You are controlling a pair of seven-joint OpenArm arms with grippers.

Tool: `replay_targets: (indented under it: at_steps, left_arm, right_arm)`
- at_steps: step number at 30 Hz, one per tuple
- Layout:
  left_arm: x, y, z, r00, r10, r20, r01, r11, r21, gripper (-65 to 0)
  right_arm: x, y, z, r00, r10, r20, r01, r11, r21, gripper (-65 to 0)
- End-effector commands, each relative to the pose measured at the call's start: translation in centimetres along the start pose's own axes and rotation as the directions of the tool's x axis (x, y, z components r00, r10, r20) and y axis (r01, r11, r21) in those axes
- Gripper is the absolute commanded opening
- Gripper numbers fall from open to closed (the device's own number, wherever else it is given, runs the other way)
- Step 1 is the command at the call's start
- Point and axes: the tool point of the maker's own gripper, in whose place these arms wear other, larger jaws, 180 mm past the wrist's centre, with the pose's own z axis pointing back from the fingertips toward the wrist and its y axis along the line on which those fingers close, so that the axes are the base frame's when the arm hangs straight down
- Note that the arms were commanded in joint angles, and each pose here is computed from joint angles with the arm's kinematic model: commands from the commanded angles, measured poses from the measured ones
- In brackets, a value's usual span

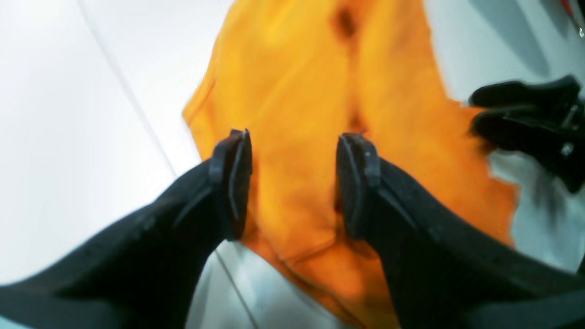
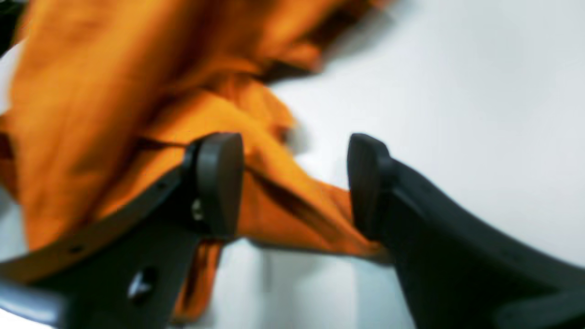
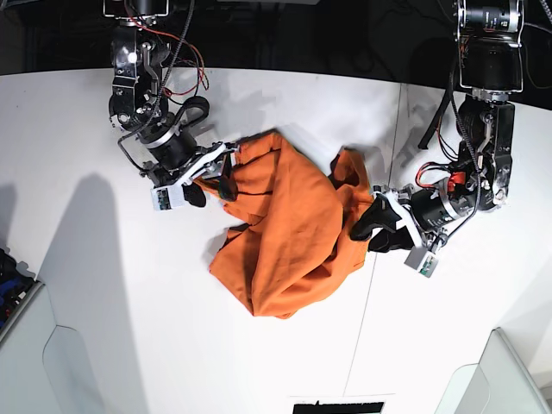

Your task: Layout the t-shirt on the table in an organized manner, then fold the t-shirt properly

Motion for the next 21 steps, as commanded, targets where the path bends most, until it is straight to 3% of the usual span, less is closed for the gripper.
replay_targets:
  at_steps: [1, 6, 8, 10, 12, 15, 21]
  left_arm:
    - [2.3, 0.5, 0.1, 0.997, -0.006, 0.073, 0.006, 1.0, -0.004, -31.9]
    - [3.2, 0.5, -0.9, 0.991, 0.035, 0.127, -0.034, 0.999, -0.012, -31.9]
    - [3.5, -0.5, -1.6, 0.987, 0.054, 0.148, -0.049, 0.998, -0.036, -32.0]
    - [3.6, -1.3, -2.3, 0.985, 0.063, 0.159, -0.056, 0.997, -0.048, -33.6]
    - [3.3, -1.5, -2.6, 0.988, 0.045, 0.15, -0.04, 0.998, -0.039, -45.6]
    - [2.9, -0.8, -2.5, 0.993, -0.003, 0.122, 0.004, 1.0, -0.003, -65.0]
    - [5.1, 3.0, -0.1, 0.989, -0.102, 0.111, 0.094, 0.992, 0.079, -65.0]
  right_arm:
    - [0.3, -0.1, -0.4, 1.0, 0.004, -0.002, -0.004, 1.0, -0.003, -28.8]
    - [-0.9, 0.7, -0.8, 1.0, -0.002, -0.029, 0.003, 0.999, 0.046, -30.3]
    - [-0.8, 1.3, -0.8, 1.0, 0.009, -0.025, -0.007, 0.997, 0.081, -40.1]
    - [-0.7, 1.7, -0.8, 1.0, 0.0, -0.018, 0.002, 0.996, 0.094, -54.5]
    - [-0.6, 1.8, -0.9, 1.0, -0.004, -0.016, 0.005, 0.995, 0.095, -65.0]
    - [-0.6, 1.5, -0.8, 1.0, 0.003, -0.018, -0.002, 0.996, 0.089, -65.0]
    - [2.3, -2.6, 0.9, 0.998, -0.007, 0.067, 0.008, 1.0, -0.022, -65.0]
